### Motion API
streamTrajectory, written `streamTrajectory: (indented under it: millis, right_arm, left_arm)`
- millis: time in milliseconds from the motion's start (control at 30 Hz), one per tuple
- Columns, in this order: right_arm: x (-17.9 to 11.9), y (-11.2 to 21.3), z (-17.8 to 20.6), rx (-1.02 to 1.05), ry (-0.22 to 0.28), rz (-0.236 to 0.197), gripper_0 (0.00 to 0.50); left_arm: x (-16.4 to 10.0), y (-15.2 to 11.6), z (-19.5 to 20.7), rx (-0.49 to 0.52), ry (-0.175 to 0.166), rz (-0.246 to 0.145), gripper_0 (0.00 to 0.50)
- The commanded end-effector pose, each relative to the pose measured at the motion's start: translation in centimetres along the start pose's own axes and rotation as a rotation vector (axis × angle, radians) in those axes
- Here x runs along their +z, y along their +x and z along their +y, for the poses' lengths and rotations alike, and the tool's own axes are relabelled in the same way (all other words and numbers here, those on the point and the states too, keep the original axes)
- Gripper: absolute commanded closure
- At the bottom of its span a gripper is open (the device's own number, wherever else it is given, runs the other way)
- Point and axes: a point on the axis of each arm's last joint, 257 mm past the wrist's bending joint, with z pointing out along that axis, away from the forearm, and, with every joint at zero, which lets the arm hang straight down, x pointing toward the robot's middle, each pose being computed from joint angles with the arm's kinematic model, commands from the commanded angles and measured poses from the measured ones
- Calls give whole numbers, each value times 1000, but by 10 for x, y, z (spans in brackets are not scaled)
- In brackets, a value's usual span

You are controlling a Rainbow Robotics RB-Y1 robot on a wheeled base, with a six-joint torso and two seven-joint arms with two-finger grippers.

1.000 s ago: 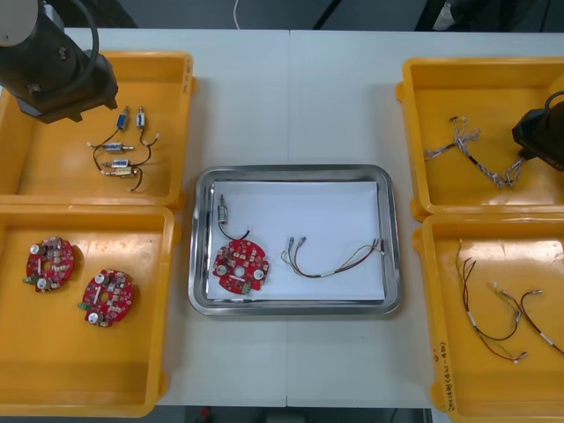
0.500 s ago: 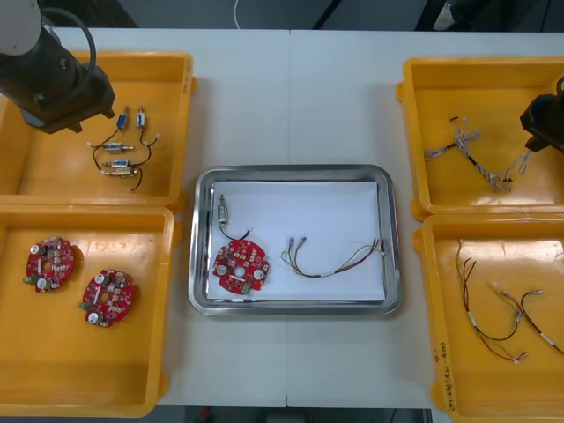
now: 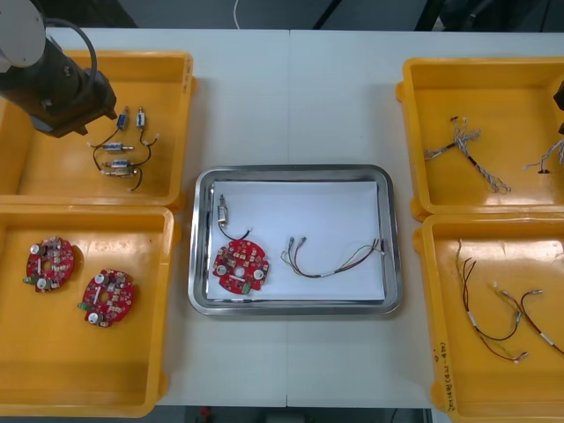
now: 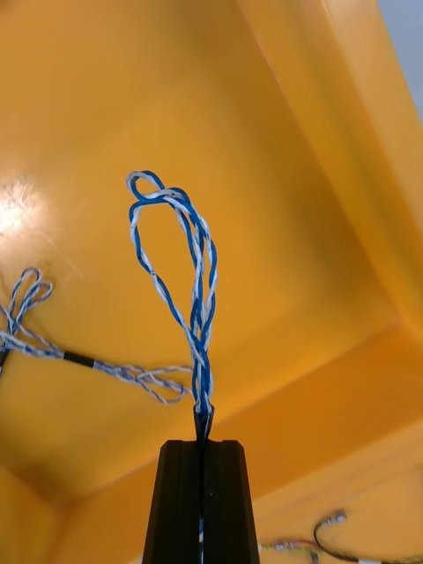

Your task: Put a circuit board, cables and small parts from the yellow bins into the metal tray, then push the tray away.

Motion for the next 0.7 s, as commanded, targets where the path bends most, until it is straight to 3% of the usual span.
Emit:
streamTrajectory:
  millis: [33,67,300,433,567,700]
  right_arm:
    - [-37,-5,-15,-67,29,-37,500]
    - [-39,-3,-15,-71,29,-36,500]
    - [-76,-16,16,-194,-21,-182,500]
    - [-94,-14,36,-276,-66,-248,500]
    - [-105,-1,53,-384,-93,-302,500]
    - [-107,20,68,-498,-117,-323,500]
  left_arm:
    - [-9,-25,0,55,-2,-60,0]
    - [-9,-27,-1,54,4,-63,0]
    - [4,-32,-5,63,18,-94,0]
    - [11,-28,-3,69,9,-82,0]
    - [18,-22,0,81,-6,-69,0]
    - [28,-21,0,77,0,-71,0]
